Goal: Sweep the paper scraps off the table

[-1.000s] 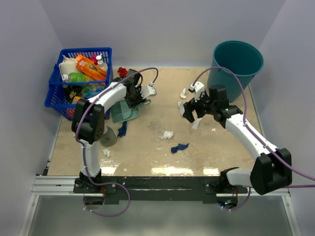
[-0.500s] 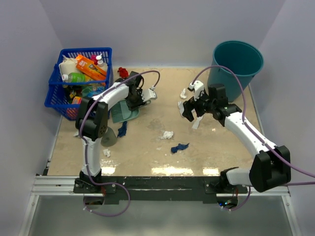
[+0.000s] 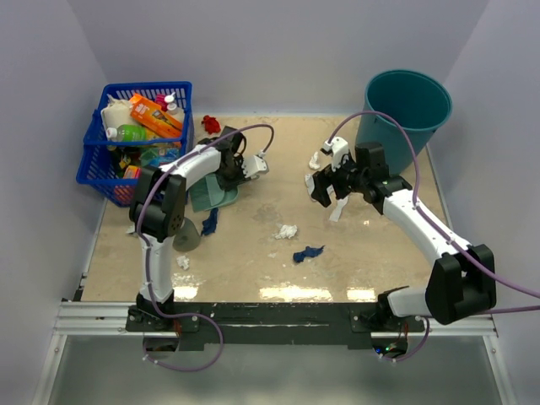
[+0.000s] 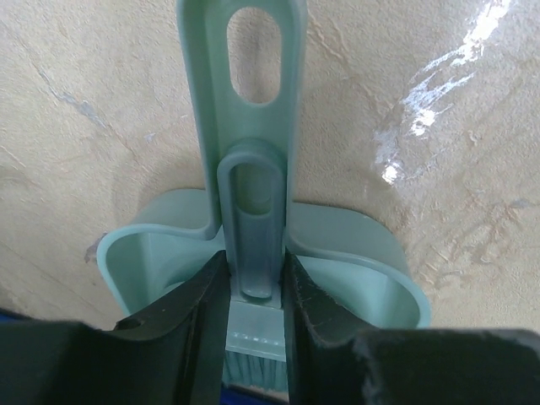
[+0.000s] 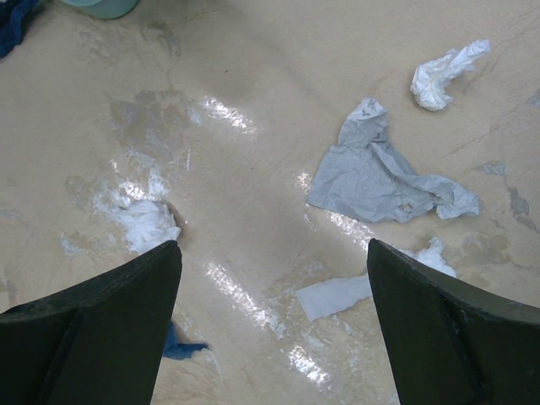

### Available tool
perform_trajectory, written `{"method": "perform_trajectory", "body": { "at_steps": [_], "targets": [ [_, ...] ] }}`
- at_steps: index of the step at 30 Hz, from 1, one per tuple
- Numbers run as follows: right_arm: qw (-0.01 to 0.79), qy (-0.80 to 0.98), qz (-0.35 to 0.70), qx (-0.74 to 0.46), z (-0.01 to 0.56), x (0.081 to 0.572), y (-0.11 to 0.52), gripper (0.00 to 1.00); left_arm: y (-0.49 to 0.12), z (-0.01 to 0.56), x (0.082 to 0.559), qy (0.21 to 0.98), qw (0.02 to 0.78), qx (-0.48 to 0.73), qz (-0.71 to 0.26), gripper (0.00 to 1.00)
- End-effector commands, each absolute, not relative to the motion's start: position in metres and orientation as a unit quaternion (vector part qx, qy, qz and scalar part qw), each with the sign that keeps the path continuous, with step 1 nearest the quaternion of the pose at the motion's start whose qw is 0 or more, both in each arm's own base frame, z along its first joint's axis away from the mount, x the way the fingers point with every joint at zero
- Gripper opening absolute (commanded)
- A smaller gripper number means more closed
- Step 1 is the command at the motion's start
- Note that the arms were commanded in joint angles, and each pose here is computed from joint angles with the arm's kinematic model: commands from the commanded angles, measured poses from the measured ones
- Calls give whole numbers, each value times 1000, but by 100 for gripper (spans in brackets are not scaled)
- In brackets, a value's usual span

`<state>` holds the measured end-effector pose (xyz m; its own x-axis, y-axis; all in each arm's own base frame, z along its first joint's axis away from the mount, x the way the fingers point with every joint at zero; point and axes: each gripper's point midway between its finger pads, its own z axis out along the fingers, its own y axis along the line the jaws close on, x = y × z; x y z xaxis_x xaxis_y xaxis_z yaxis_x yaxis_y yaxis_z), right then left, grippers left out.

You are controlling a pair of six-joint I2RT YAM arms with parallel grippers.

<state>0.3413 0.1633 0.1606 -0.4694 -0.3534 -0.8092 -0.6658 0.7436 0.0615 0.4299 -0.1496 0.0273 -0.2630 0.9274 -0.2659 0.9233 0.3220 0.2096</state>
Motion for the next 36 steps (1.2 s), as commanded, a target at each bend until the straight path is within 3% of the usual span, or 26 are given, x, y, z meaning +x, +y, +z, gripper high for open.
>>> {"method": "perform_trajectory", "body": {
  "at_steps": [1,18,24,29,36],
  "targets": [
    [443,822,194,-301,180,352,170,93,-158,41,432,792,200,577,-2,25],
    [444,823,184,-303,180,355,167,93,-167,111,442,794,290,534,-3,11],
    [458,809,145,-340,196,364,160,93,-208,168,440,778,374,494,-105,1],
    [476,812,120,-317,209,384,154,98,-248,230,442,757,450,424,-213,0],
    [501,763,267,-308,264,384,213,99,-263,279,457,781,489,240,-304,0]
  ]
}}
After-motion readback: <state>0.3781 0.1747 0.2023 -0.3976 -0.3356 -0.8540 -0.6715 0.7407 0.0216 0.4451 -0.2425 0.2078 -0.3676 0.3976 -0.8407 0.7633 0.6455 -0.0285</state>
